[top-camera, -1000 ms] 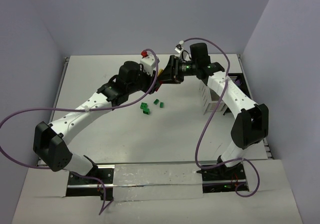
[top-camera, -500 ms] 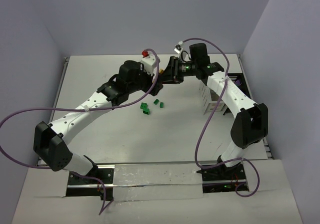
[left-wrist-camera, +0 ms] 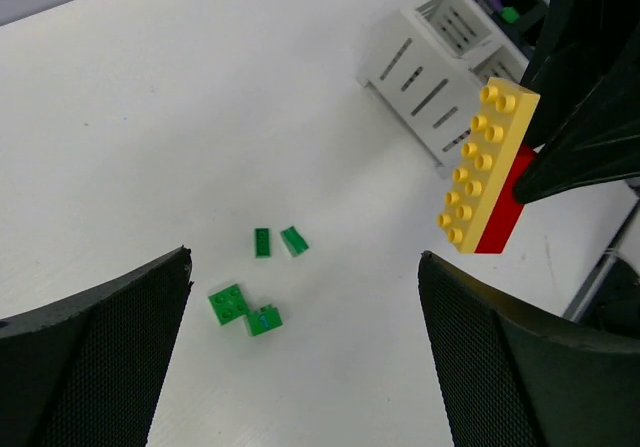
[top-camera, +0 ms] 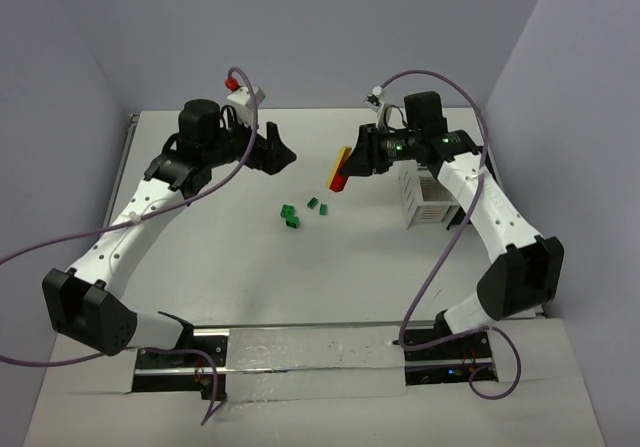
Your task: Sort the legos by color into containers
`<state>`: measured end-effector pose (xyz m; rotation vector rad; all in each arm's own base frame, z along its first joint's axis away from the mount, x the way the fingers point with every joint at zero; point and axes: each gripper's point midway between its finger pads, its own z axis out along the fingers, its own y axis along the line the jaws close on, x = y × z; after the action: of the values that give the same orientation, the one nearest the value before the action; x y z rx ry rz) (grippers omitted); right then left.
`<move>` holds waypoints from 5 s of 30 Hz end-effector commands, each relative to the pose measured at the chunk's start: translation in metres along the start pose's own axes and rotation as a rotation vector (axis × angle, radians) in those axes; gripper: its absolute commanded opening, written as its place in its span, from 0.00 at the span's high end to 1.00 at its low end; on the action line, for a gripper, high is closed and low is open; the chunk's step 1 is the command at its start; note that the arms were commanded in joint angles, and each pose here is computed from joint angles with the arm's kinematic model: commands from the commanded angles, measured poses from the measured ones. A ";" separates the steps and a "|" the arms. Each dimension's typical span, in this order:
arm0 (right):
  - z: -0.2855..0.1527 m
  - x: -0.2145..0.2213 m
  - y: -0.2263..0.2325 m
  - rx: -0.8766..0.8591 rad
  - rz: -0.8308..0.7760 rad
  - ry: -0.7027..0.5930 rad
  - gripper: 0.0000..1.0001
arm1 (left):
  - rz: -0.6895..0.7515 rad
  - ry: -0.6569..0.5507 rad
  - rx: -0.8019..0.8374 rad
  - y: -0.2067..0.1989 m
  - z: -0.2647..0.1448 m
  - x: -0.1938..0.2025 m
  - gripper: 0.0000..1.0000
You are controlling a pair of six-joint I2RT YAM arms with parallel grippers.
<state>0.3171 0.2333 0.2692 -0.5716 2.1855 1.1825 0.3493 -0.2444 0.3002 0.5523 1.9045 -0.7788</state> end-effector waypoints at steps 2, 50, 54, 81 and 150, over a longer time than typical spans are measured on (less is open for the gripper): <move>-0.014 -0.002 0.002 0.083 -0.125 -0.036 1.00 | -0.031 -0.071 0.109 -0.038 -0.008 -0.033 0.01; 0.009 -0.006 0.049 0.113 -0.100 -0.002 1.00 | 0.097 0.036 0.087 -0.097 0.053 -0.003 0.77; 0.008 -0.006 0.049 0.118 -0.100 -0.001 1.00 | 0.108 0.046 0.087 -0.096 0.052 0.001 0.96; -0.054 0.011 -0.013 0.278 -0.040 -0.022 1.00 | 0.313 -0.004 -0.232 -0.015 0.036 -0.008 1.00; -0.055 -0.037 0.013 0.050 -0.199 -0.222 0.05 | -0.503 -0.106 0.669 -0.073 0.027 -0.054 1.00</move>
<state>0.3180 0.1626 0.3002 -0.5484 2.0039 0.8610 0.3702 -0.3062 0.3121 0.2532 1.8867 -1.5298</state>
